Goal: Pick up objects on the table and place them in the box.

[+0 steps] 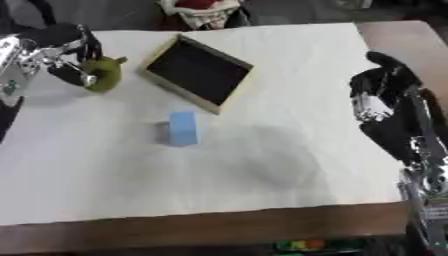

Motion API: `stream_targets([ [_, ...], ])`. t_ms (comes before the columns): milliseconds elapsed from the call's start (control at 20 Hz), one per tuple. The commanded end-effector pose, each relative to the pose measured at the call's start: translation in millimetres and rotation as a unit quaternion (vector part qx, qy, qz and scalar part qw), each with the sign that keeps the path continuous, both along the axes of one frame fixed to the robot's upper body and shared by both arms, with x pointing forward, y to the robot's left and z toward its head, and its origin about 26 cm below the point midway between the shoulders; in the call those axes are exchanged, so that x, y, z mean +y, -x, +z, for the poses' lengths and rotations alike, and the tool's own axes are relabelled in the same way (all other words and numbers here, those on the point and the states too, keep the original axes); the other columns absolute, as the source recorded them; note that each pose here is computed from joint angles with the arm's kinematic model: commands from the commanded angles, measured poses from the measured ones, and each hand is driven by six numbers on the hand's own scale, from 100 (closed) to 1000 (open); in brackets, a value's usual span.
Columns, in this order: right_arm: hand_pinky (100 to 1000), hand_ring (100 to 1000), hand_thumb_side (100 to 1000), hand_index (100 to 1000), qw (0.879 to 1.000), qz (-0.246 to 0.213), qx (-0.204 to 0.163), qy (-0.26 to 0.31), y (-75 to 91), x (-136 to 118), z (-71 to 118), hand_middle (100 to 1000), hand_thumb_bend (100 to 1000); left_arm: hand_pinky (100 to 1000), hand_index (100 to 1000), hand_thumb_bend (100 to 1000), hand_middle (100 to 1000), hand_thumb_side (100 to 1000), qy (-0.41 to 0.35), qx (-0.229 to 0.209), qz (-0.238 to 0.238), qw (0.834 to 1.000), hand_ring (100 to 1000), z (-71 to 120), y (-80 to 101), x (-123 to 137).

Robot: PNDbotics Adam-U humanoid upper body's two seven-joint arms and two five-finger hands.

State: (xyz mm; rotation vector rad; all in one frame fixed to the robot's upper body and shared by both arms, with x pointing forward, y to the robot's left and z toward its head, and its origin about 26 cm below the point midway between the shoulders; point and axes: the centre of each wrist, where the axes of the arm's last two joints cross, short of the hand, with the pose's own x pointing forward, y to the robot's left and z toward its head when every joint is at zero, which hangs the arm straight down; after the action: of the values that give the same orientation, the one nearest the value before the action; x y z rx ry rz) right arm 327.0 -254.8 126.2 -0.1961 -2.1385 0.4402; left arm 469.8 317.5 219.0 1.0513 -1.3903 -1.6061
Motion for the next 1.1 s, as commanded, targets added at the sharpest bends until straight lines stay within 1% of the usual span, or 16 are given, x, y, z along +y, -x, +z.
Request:
stream_targets([
  [50, 693, 678, 444, 876, 1.000, 0.003, -0.013, 0.008, -0.4, -2.8, 8.0, 599, 100, 605, 566, 224, 409, 107, 0.005, -0.057, -0.016, 0.998, 450, 40.2, 5.1, -4.4],
  [200, 693, 678, 444, 876, 1.000, 0.004, -0.012, 0.008, -0.5, -2.3, 7.8, 599, 100, 607, 579, 220, 420, 103, 0.019, -0.080, -0.024, 0.996, 460, 45.2, 4.1, -15.3],
  [300, 693, 678, 445, 875, 1.000, 0.006, -0.012, 0.008, -0.8, -1.5, 7.8, 598, 100, 608, 591, 216, 430, 104, 0.030, -0.090, -0.025, 0.995, 470, 42.0, 1.2, -22.4],
  [350, 693, 678, 445, 875, 1.000, 0.007, -0.012, 0.008, -0.9, -1.3, 7.8, 598, 100, 605, 601, 198, 440, 107, 0.034, -0.094, -0.025, 0.995, 479, 39.5, -0.3, -24.8],
  [500, 693, 678, 444, 875, 1.000, 0.014, -0.013, 0.008, -1.6, 1.7, 8.7, 598, 100, 602, 610, 183, 447, 107, 0.066, -0.106, -0.021, 0.992, 487, 26.3, -8.9, -39.1],
  [700, 693, 677, 446, 875, 1.000, 0.020, -0.015, 0.007, -2.4, 4.1, 10.3, 598, 100, 608, 630, 183, 467, 110, 0.088, -0.120, -0.023, 0.989, 511, 11.5, -16.5, -55.2],
  [800, 693, 677, 446, 875, 1.000, 0.022, -0.015, 0.007, -2.6, 4.9, 10.8, 598, 100, 620, 652, 196, 487, 111, 0.091, -0.122, -0.027, 0.988, 531, 5.7, -18.5, -61.4],
  [1000, 692, 677, 446, 875, 1.000, 0.023, -0.016, 0.007, -2.8, 5.3, 11.2, 598, 100, 638, 690, 220, 530, 117, 0.074, -0.109, -0.030, 0.991, 560, -5.2, -20.3, -68.4],
  [1100, 692, 676, 447, 875, 1.000, 0.023, -0.016, 0.007, -2.7, 5.0, 11.0, 598, 100, 655, 741, 240, 585, 120, 0.066, -0.102, -0.025, 0.992, 592, -10.0, -20.6, -68.3],
])
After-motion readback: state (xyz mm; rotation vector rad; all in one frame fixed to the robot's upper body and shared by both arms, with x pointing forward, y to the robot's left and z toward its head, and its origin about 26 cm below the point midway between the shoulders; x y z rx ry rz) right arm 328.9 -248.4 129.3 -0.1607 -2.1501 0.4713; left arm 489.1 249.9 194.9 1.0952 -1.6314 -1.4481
